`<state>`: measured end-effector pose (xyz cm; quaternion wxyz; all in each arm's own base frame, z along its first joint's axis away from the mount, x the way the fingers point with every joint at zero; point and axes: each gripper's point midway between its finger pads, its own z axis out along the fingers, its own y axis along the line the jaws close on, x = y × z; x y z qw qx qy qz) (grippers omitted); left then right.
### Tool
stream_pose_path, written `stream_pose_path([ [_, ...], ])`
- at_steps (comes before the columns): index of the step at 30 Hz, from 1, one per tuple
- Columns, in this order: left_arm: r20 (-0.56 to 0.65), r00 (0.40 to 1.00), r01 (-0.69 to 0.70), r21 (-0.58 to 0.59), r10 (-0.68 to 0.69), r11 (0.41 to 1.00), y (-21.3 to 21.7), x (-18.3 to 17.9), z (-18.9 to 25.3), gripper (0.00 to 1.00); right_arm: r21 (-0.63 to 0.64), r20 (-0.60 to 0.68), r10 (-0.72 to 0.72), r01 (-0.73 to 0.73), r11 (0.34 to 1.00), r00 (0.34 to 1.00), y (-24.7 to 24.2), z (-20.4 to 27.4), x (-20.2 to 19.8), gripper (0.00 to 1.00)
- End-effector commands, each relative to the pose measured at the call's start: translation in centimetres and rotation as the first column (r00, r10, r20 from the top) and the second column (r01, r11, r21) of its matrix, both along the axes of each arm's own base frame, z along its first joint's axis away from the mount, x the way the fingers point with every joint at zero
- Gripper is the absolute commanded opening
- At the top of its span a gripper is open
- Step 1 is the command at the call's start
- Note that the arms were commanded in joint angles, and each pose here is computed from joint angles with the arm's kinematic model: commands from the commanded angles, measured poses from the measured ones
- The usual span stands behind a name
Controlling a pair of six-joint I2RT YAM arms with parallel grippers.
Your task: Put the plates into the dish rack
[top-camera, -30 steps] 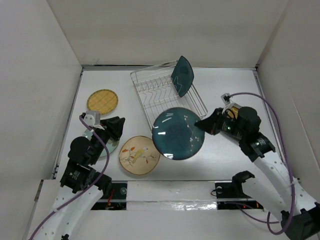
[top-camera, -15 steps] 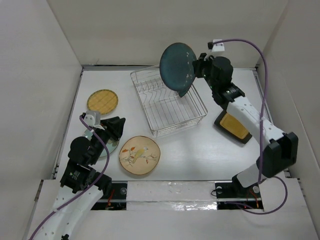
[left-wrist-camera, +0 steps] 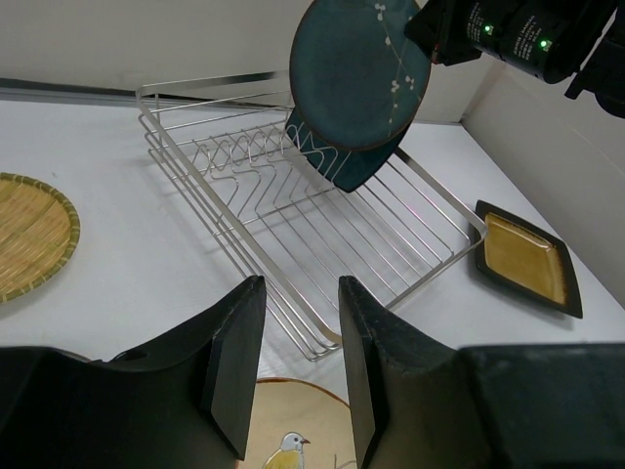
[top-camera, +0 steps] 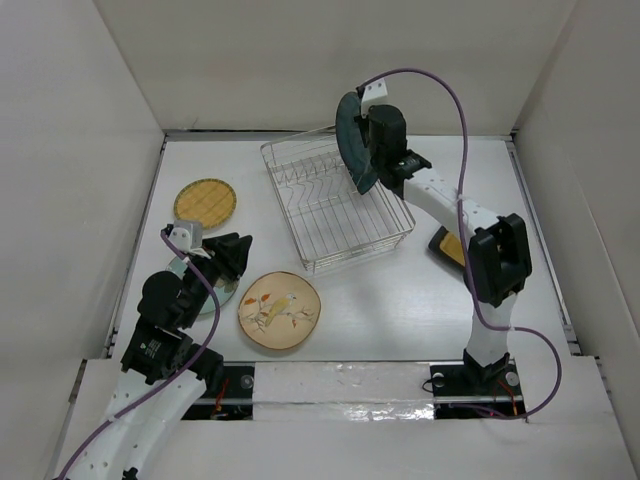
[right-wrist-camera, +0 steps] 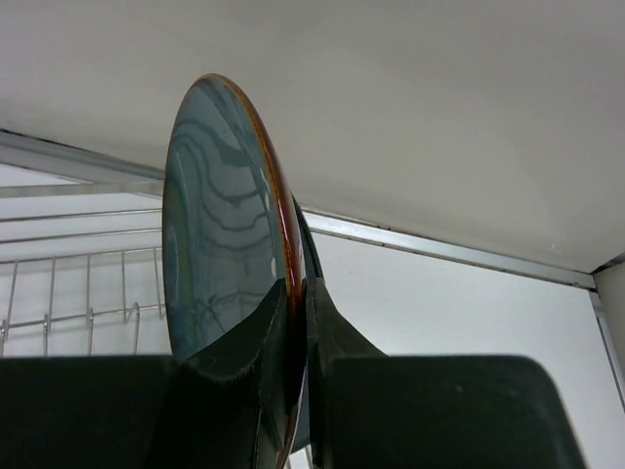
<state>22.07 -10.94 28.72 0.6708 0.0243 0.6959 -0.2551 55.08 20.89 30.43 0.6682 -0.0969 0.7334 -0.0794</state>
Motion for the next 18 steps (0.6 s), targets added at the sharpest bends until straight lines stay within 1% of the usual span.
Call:
stream_pose_path([
  [1, 0.044, 0.999, -0.003, -0.011, 0.003, 1.000, 0.1, 0.1, 1.5, 0.33, 0.142, 0.325, -0.073, 0.028, 0.989, 0.943, -0.9, 12.8, -1.1, 0.00],
  [3, 0.043, 0.999, -0.003, -0.010, 0.003, 1.000, 0.1, 0.1, 1.5, 0.33, 0.127, 0.306, -0.073, 0.036, 0.991, 0.949, -0.8, 11.3, -0.7, 0.00],
  [6, 0.040, 0.999, -0.003, -0.009, 0.003, 1.000, 0.1, 0.1, 1.4, 0.33, 0.108, 0.307, -0.090, 0.059, 0.992, 0.947, -0.8, 10.5, -0.9, 0.00],
  [11, 0.036, 0.999, -0.003, -0.006, 0.003, 1.000, 0.0, 0.2, 1.3, 0.33, 0.132, 0.351, -0.110, 0.067, 0.989, 0.930, -1.3, 12.4, -2.0, 0.00],
  [13, 0.035, 0.999, -0.005, -0.005, 0.005, 1.000, 0.1, 0.2, 1.3, 0.33, 0.136, 0.343, -0.109, 0.066, 0.988, 0.933, -1.2, 12.3, -2.0, 0.00],
  [15, 0.036, 0.999, -0.006, -0.006, 0.006, 1.000, 0.1, 0.2, 1.3, 0.33, 0.131, 0.329, -0.097, 0.057, 0.990, 0.939, -1.0, 11.5, -1.9, 0.00],
  [18, 0.037, 0.999, -0.008, -0.007, 0.008, 1.000, 0.1, 0.2, 1.4, 0.33, 0.125, 0.281, -0.084, 0.051, 0.991, 0.956, -0.5, 8.6, -1.4, 0.00],
])
